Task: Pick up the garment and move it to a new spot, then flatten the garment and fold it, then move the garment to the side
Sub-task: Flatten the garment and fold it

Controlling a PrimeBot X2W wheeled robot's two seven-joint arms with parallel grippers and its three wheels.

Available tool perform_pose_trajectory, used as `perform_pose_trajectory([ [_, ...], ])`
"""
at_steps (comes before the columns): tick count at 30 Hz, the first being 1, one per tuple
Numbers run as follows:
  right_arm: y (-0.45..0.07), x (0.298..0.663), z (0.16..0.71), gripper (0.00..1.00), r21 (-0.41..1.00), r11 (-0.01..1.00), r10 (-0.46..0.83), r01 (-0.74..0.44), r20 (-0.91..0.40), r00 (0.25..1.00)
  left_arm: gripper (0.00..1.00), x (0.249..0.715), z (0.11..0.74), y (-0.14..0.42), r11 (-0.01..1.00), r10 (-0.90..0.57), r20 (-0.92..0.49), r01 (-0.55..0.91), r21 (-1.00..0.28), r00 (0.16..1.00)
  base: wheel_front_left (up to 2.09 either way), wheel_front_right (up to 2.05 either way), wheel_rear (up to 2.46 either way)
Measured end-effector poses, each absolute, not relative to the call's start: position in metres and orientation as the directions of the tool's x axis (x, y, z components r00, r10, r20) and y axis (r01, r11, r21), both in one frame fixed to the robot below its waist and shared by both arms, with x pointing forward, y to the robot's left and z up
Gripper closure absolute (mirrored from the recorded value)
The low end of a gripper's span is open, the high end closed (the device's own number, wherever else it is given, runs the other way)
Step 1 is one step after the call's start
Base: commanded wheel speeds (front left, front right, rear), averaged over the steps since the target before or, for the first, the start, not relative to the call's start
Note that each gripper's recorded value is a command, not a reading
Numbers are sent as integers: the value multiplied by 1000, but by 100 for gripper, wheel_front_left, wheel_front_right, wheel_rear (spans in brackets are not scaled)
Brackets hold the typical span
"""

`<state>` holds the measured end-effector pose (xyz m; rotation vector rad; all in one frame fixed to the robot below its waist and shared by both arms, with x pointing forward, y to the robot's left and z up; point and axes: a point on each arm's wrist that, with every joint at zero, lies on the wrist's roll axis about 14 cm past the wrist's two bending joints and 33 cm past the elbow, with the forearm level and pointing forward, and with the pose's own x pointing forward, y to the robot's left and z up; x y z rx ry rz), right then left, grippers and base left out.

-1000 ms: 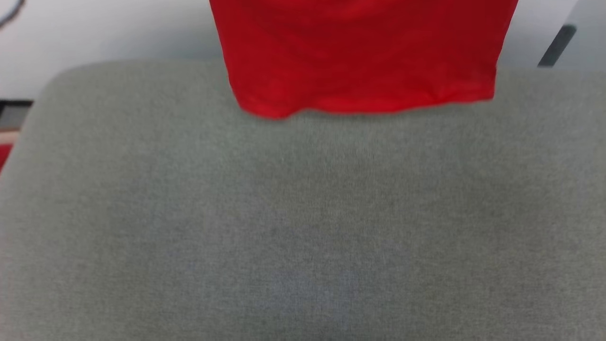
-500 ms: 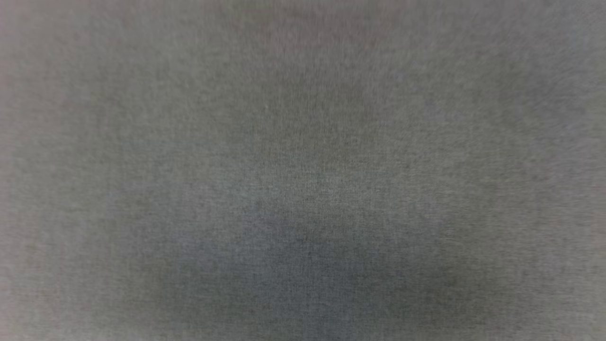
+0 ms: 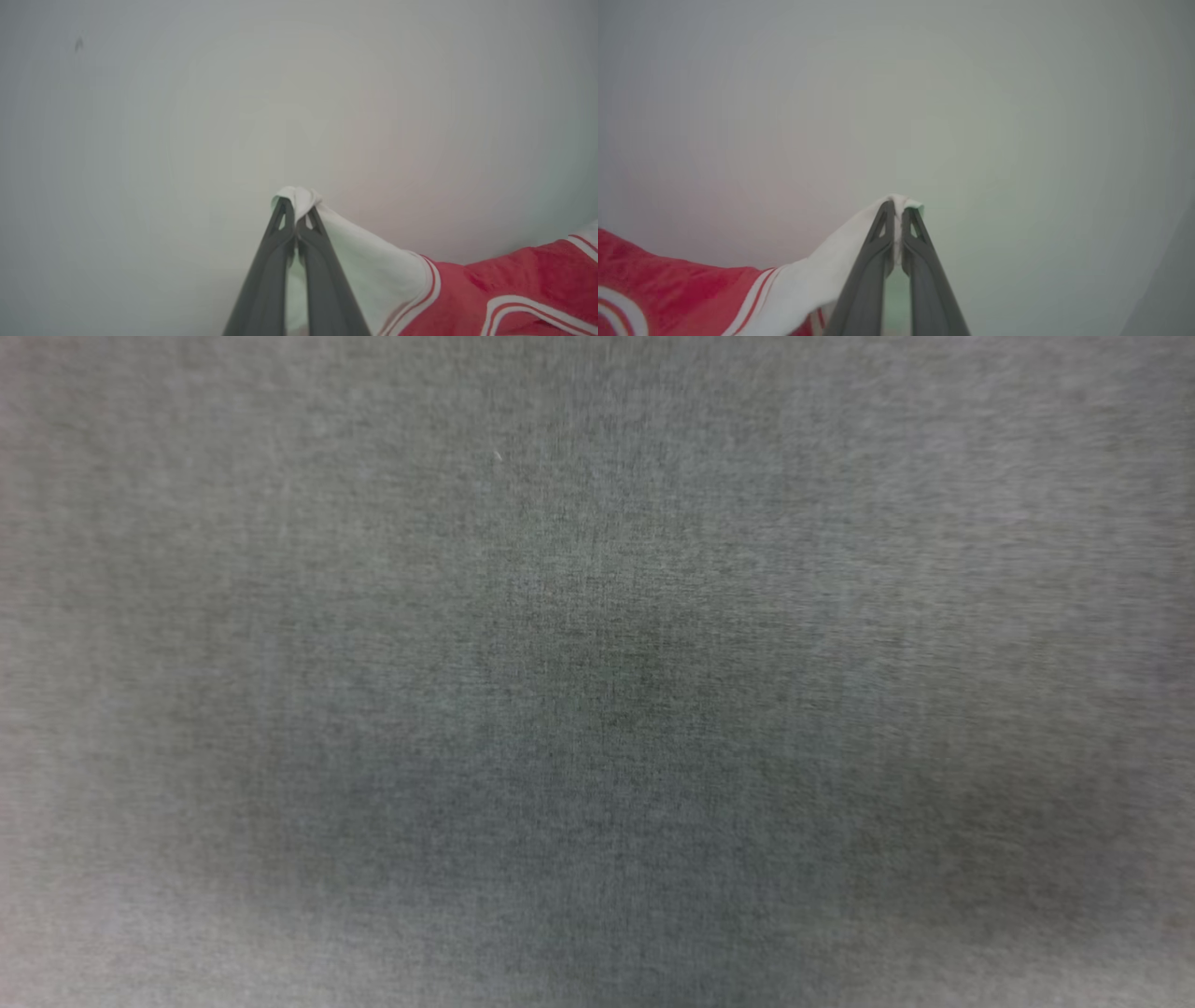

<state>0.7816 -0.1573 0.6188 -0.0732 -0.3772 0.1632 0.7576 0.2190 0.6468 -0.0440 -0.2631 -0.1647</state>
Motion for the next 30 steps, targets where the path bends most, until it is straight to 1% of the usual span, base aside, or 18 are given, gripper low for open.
perform_pose_trajectory([
  [4,-145,793,550,100,-76,982,188,-174,254,949,100,767,580,225,988,-140,152,147,-38,979,0,0,0],
  [8,-141,798,515,100,-52,982,189,-182,202,961,100,768,536,230,991,-119,59,122,-54,991,0,0,0],
  [12,-132,797,508,100,-42,980,201,-197,179,963,100,760,515,236,994,-102,-12,101,-41,995,0,0,0],
  [16,-132,794,512,100,-37,979,201,-198,159,967,100,755,519,240,995,-88,-30,87,-56,996,0,0,0],
  [18,-136,793,509,100,8,983,183,-186,136,974,100,751,517,239,994,-89,-55,85,-71,994,0,0,0],
  [22,-141,787,501,100,42,984,169,-171,54,984,100,737,506,241,993,-93,-134,81,-89,987,0,0,0],
  [24,-142,782,498,100,87,983,162,-163,17,987,100,728,502,241,992,-100,-170,85,-94,980,0,0,0],
  [26,-142,774,492,100,92,982,166,-163,-26,986,100,717,499,242,992,-108,-199,92,-89,974,0,0,0],
  [28,-146,766,486,100,143,978,161,-149,-81,984,100,705,495,243,992,-117,-237,103,-72,964,0,0,0],
  [30,-149,756,485,100,142,978,168,-149,-126,978,100,693,498,245,992,-123,-252,113,-54,960,0,0,0],
])
